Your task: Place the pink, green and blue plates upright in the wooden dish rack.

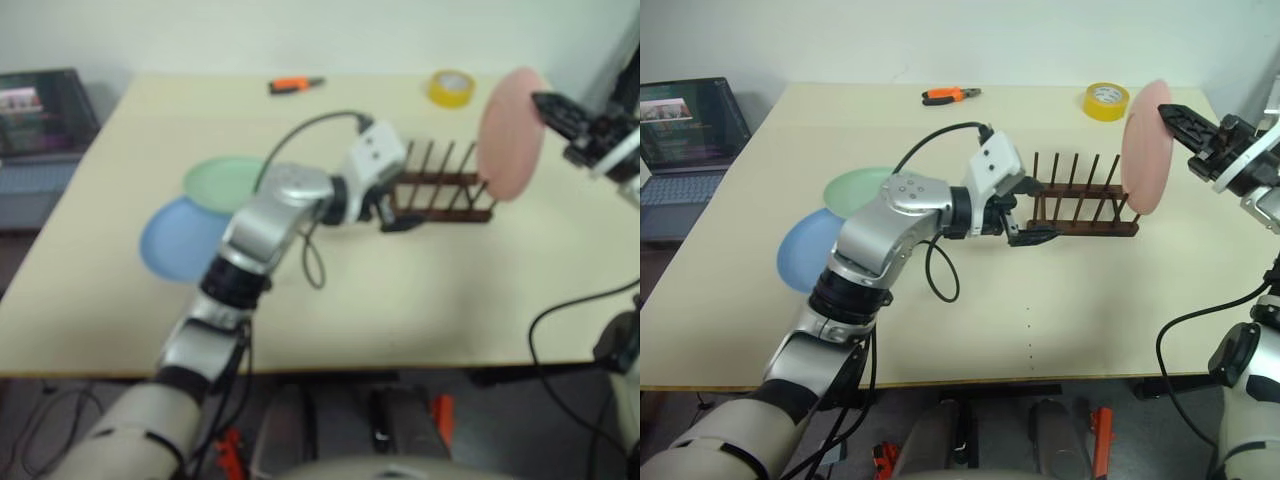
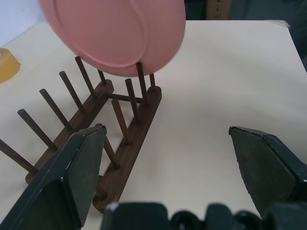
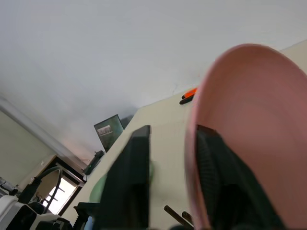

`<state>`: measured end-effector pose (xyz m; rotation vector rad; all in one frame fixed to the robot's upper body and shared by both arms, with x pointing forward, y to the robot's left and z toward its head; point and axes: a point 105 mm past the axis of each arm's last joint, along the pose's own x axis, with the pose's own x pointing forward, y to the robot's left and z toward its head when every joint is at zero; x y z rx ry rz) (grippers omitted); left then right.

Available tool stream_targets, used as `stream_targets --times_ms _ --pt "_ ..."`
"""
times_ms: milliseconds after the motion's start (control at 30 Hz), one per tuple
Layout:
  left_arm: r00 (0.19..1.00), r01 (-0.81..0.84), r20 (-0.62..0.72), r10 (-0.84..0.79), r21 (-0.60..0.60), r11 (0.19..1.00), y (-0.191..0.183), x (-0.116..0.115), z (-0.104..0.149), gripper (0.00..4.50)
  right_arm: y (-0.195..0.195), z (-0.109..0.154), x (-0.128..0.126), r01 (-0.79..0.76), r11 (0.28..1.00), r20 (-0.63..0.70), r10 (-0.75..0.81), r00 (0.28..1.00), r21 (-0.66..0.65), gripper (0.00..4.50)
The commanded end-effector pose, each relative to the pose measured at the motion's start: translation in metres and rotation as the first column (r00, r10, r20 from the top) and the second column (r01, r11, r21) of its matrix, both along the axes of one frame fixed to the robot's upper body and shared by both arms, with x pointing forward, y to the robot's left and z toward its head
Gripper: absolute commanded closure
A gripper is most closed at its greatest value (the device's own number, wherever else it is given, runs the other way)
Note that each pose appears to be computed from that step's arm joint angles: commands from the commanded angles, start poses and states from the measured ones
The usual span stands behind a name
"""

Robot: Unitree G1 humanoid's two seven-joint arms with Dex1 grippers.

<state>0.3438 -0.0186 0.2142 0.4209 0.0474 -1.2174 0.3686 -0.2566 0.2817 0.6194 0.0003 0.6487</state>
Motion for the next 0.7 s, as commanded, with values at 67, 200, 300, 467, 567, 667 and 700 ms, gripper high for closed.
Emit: stream_targets --times_ms 67,200,300,467,567,667,700 --pt "0.998 0.019 0.057 -0.018 -0.010 1.000 -0.004 -0.003 0.012 0.00 0.000 0.014 -0.006 0.004 1.000 0.065 -0.002 0.998 -0.030 1.42" --pt "0.998 0.018 0.059 -0.017 -0.009 1.000 -0.004 -0.003 0.011 0.00 -0.003 0.014 -0.004 0.041 0.997 0.084 -0.035 0.996 -0.067 0.04" --pt "0.998 0.017 0.061 -0.017 -0.007 1.000 -0.004 -0.003 0.011 0.00 -0.008 0.020 -0.001 0.088 0.994 0.110 -0.080 0.991 -0.070 0.04" --pt "0.998 0.009 0.065 -0.008 -0.005 1.000 -0.002 -0.001 0.012 0.00 -0.015 0.022 0.000 0.206 0.950 0.158 -0.172 0.972 -0.234 0.04" --pt "0.998 0.007 0.067 -0.006 -0.004 1.000 -0.001 -0.001 0.013 0.00 -0.017 0.016 -0.002 0.256 0.897 0.176 -0.204 0.963 -0.361 0.04" --pt "0.997 -0.003 0.074 0.003 -0.005 1.000 0.002 0.001 0.015 0.00 -0.023 0.019 -0.007 0.313 0.831 0.202 -0.246 0.948 -0.459 0.04" --pt "0.997 -0.009 0.077 0.010 -0.006 1.000 0.004 0.002 0.016 0.00 -0.025 0.024 -0.010 0.333 0.817 0.209 -0.263 0.942 -0.471 0.04"
